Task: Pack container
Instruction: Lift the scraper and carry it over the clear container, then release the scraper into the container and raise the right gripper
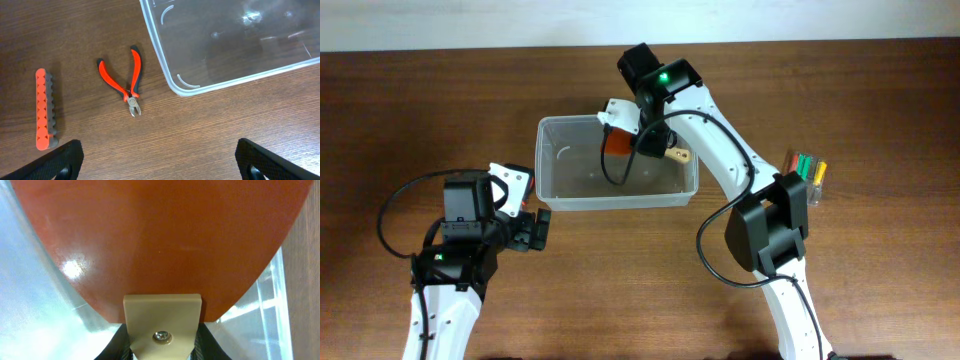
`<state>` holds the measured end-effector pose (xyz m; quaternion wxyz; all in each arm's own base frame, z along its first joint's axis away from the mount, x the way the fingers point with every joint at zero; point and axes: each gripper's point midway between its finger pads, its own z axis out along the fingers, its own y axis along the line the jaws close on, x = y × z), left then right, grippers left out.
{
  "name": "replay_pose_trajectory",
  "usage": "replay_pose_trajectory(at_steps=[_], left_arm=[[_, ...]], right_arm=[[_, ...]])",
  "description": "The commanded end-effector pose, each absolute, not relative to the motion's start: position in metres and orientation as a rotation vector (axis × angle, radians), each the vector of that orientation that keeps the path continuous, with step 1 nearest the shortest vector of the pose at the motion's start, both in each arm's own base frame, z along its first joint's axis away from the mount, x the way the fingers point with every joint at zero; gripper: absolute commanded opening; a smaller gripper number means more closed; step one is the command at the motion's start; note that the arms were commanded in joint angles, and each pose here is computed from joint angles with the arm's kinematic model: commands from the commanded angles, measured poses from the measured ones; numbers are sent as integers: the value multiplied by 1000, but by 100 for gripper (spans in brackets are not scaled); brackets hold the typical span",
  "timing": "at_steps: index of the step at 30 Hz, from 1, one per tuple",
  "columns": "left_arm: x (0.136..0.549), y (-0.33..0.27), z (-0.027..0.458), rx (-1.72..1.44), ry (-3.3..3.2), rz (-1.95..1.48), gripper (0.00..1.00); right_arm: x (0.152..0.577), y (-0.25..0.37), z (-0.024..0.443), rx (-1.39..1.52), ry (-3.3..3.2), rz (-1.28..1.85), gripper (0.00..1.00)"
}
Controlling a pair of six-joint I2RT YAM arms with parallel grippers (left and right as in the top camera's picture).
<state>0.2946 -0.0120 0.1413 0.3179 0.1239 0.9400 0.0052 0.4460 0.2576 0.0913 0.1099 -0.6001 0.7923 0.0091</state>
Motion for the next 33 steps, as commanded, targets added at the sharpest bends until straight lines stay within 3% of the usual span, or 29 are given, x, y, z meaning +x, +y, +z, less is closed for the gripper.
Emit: replay_pose_trajectory(at_steps=[1,8,11,12,14,19,26,29,33], left_arm=[[299,-16,148,319,2455,-8,99],[299,-16,148,319,2455,-8,99],[299,-16,148,319,2455,-8,99],[299,-16,149,319,2455,-8,99],[299,-16,148,319,2455,-8,99],[299,-16,148,319,2455,-8,99],[299,-16,148,319,2455,-8,99],[299,-16,148,319,2455,-8,99],[299,-15,149,319,2455,-7,99]], right_arm=[[450,264,98,-1860,2189,-7,4],[465,272,90,-1825,2136,-27,5],[465,270,90,-1827,2143,-44,39],[466,266,89,-1828,2153,-74,56],[467,255,88,-1826,2189,-160,72],[468,245,119,-1775,2182,-243,78],[471,221,215,-1487,2148,-254,80],[471,193,259,-1270,2175,-244,81],[475,127,311,-722,2288,-165,91]])
